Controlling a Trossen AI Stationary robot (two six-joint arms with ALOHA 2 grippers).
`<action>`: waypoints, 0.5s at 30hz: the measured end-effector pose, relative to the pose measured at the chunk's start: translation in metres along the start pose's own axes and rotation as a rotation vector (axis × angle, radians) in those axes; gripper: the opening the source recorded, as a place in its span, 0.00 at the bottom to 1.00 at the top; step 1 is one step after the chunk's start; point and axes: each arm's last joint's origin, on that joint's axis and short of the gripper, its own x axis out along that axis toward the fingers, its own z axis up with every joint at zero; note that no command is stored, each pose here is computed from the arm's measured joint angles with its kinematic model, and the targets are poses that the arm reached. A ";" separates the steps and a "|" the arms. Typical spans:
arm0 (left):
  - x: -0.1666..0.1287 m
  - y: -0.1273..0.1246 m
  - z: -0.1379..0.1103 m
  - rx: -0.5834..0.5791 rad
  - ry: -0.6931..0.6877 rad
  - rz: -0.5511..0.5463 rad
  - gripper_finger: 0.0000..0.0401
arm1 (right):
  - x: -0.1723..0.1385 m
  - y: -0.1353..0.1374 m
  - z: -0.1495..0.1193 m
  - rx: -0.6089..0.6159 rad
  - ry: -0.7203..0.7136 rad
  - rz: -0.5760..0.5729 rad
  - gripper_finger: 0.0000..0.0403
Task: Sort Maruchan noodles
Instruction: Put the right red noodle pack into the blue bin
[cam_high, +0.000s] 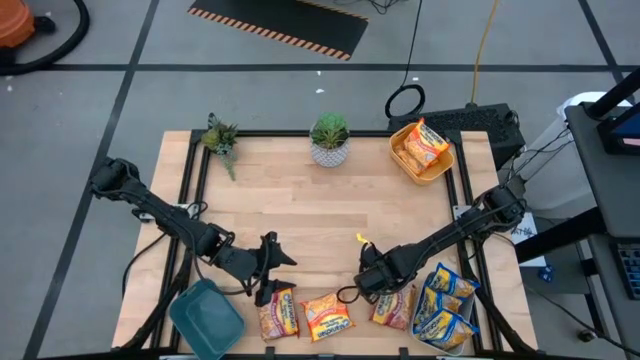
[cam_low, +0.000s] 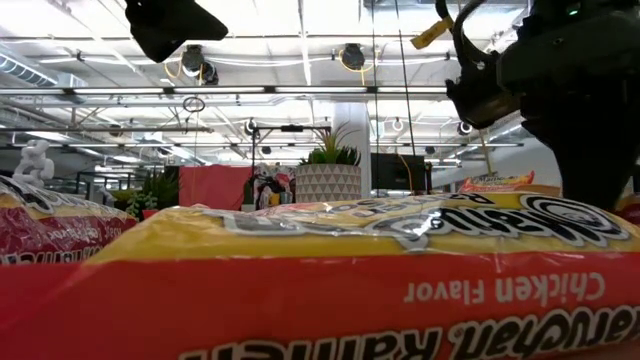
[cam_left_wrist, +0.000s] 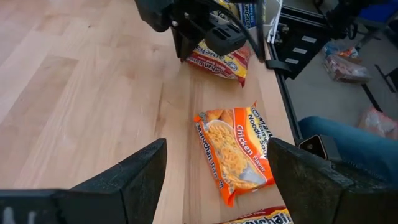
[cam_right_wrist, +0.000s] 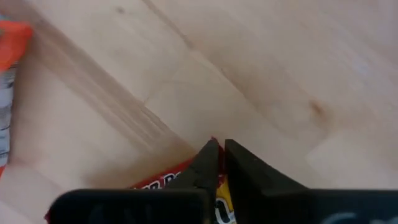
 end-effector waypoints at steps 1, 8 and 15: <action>0.000 0.000 0.000 -0.010 -0.002 0.003 0.70 | 0.000 0.001 0.001 -0.022 -0.011 0.015 0.02; 0.000 0.003 0.002 -0.030 -0.055 0.099 0.70 | -0.007 0.007 0.014 -0.116 -0.152 0.096 0.00; 0.000 0.006 0.003 -0.031 -0.097 0.172 0.70 | -0.009 0.004 0.030 -0.165 -0.353 0.020 0.00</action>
